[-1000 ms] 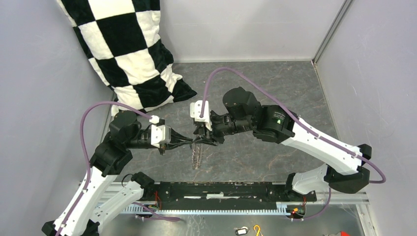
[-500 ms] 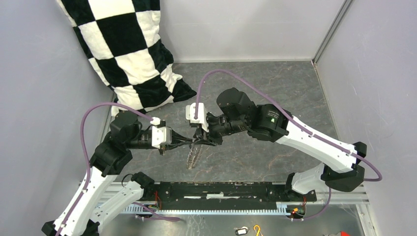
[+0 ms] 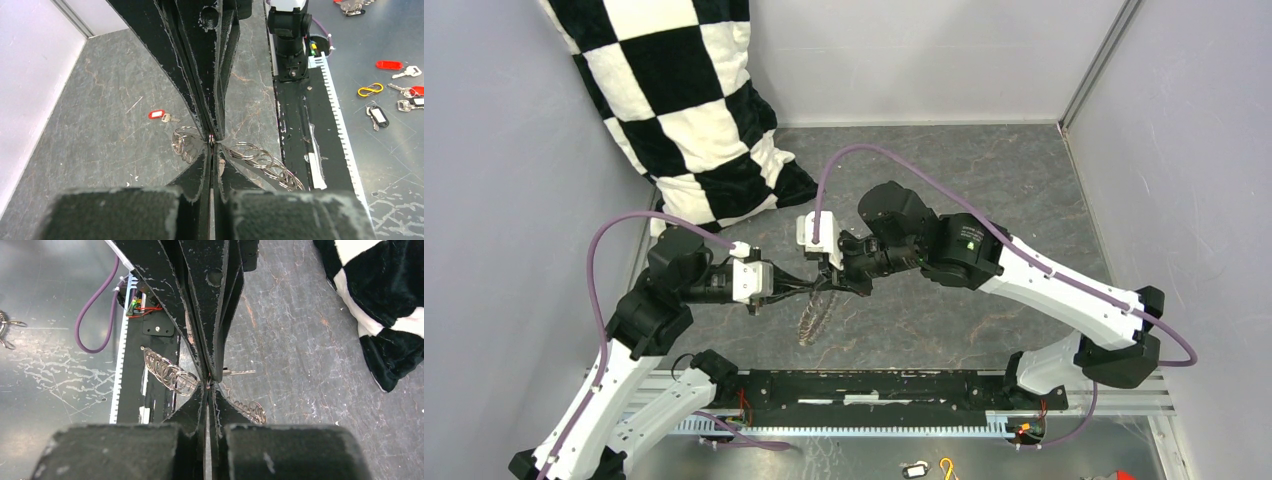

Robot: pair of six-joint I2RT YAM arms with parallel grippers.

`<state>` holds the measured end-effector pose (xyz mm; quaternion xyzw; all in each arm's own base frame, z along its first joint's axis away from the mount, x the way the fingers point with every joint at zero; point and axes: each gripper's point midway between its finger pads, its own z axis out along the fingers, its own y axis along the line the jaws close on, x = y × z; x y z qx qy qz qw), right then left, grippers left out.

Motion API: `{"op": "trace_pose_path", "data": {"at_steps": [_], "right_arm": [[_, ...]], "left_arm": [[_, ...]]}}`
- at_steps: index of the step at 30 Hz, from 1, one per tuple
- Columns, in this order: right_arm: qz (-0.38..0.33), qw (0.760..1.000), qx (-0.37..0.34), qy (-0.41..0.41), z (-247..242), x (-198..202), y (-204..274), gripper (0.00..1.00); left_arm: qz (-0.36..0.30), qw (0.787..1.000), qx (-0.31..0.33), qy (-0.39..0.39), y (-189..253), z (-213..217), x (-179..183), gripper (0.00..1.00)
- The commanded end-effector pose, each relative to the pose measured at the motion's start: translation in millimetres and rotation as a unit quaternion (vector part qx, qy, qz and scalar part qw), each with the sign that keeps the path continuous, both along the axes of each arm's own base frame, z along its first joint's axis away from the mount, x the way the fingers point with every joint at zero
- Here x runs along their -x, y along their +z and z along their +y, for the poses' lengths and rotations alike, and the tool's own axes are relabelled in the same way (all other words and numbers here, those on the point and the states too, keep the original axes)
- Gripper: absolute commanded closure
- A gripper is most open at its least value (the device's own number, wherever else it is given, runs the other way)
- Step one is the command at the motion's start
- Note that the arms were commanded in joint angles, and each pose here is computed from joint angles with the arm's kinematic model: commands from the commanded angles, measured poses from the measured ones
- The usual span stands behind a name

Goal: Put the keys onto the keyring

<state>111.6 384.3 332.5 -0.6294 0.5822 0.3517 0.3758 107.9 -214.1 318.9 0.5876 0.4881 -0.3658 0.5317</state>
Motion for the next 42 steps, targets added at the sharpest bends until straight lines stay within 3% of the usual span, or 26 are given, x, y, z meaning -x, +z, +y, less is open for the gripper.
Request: {"op": "trace_pose_path", "data": {"at_steps": [1, 2, 3, 5, 7, 13, 26, 35, 38, 42], "right_arm": [[-0.031, 0.998, -0.049, -0.015, 2, -7, 26, 1.00], [-0.033, 0.998, -0.049, -0.018, 2, -7, 26, 1.00], [-0.034, 0.998, -0.053, -0.021, 1, -8, 26, 1.00], [-0.041, 0.996, -0.073, -0.024, 1, -9, 31, 1.00], [-0.047, 0.994, -0.094, -0.026, -1, -7, 32, 1.00], [-0.054, 0.983, -0.173, -0.009, -7, 5, 51, 1.00], [-0.035, 0.975, -0.220, 0.014, -9, 16, 53, 1.00], [-0.024, 0.960, -0.278, -0.004, -22, 14, 50, 1.00], [-0.019, 0.958, -0.287, -0.001, -24, 15, 51, 1.00], [-0.016, 0.957, -0.289, 0.006, -22, 17, 51, 1.00]], "left_arm": [[-0.048, 0.999, 0.014, -0.019, 17, 0, 6, 0.98], [-0.048, 0.998, 0.015, -0.022, 17, 1, 7, 0.97], [-0.048, 0.998, 0.017, -0.026, 19, 0, 9, 0.90], [-0.044, 0.998, 0.021, -0.034, 20, 1, 14, 0.66], [-0.046, 0.998, 0.023, -0.038, 21, 2, 17, 0.57], [-0.059, 0.998, 0.019, -0.030, 22, 4, 16, 0.61], [-0.085, 0.995, 0.047, 0.001, 37, 5, 7, 0.63], [-0.078, 0.996, 0.045, -0.021, 34, 6, 18, 0.73], [-0.073, 0.996, 0.044, -0.029, 32, 5, 20, 0.73], [-0.069, 0.996, 0.042, -0.040, 30, 2, 20, 0.65]]}}
